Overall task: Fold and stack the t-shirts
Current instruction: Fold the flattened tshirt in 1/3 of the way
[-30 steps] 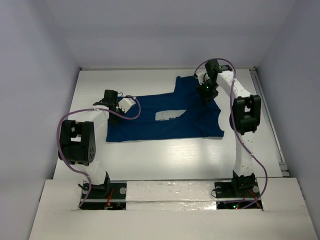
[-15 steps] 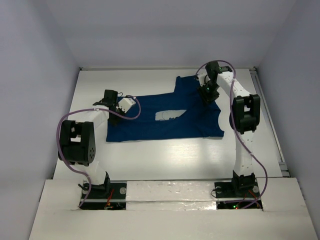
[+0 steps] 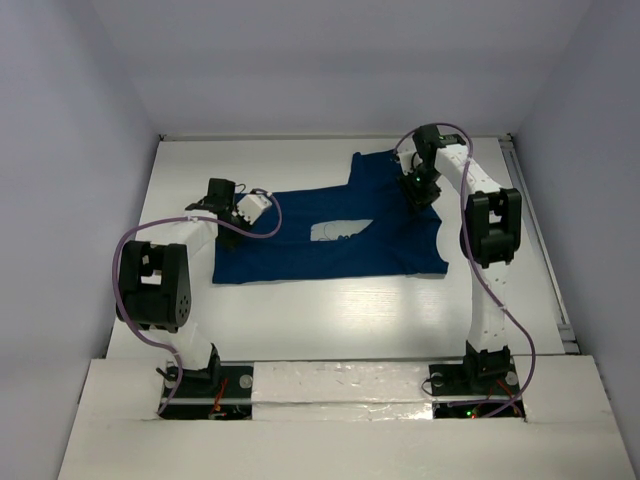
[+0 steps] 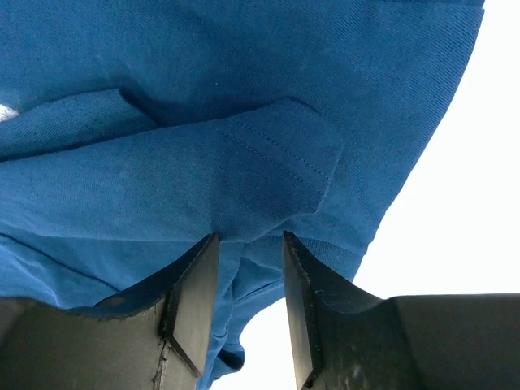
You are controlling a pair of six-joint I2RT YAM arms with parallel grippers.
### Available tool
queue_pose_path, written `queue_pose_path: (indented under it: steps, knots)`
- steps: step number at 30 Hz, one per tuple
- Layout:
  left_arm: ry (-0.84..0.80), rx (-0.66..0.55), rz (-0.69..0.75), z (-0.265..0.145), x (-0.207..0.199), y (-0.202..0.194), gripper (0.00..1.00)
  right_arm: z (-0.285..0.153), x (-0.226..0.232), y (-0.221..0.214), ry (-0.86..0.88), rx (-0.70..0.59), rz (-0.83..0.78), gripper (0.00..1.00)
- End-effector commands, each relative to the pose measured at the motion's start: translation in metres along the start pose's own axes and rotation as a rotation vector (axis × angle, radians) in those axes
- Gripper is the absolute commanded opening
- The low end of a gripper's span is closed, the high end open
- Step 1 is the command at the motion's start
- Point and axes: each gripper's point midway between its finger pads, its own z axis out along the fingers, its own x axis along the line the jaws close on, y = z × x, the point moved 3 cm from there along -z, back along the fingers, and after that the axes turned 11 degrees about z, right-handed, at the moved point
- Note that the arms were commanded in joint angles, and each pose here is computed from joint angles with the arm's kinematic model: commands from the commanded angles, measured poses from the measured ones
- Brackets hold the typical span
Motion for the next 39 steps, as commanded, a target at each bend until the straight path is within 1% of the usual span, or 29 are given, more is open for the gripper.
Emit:
queue_pose_path:
  steps: [1, 5, 6, 8, 10, 12, 17, 26, 30, 35, 39]
  knots:
    - [0.028, -0.046, 0.000, -0.013, 0.008, 0.013, 0.21, -0.007, 0.002, 0.009, 0.028, -0.035, -0.005, 0.40]
    - [0.027, -0.038, 0.004, -0.011, 0.007, 0.011, 0.21, -0.007, 0.008, 0.014, 0.079, -0.047, -0.017, 0.34]
    - [0.027, -0.038, 0.004, -0.011, 0.007, 0.011, 0.21, -0.007, 0.009, 0.015, 0.083, -0.047, -0.017, 0.27]
    - [0.026, -0.037, 0.005, -0.011, 0.007, 0.011, 0.21, -0.005, 0.010, 0.016, 0.097, -0.042, -0.025, 0.22]
    - [0.030, -0.037, 0.007, -0.011, 0.008, 0.011, 0.21, -0.006, 0.011, 0.019, 0.107, -0.051, -0.029, 0.08]
    - [0.033, -0.033, 0.007, -0.010, 0.008, 0.010, 0.21, -0.009, 0.011, 0.022, 0.100, -0.068, -0.033, 0.00]
    - [0.050, -0.028, 0.004, -0.009, 0.011, 0.010, 0.20, -0.025, 0.007, 0.038, 0.062, -0.145, -0.045, 0.00]
    - [0.049, -0.027, -0.001, -0.009, 0.011, 0.010, 0.18, -0.039, 0.006, 0.064, 0.058, -0.218, -0.066, 0.00]
    - [0.049, -0.025, 0.002, -0.009, 0.010, 0.009, 0.18, -0.031, 0.009, 0.065, 0.097, -0.186, -0.073, 0.00]
    - [0.048, -0.028, 0.002, -0.009, 0.009, 0.008, 0.18, -0.012, 0.031, 0.053, 0.128, -0.115, -0.158, 0.00]
    - [0.048, -0.026, 0.002, -0.007, 0.008, 0.007, 0.17, -0.002, 0.037, 0.048, 0.103, -0.082, -0.174, 0.00]
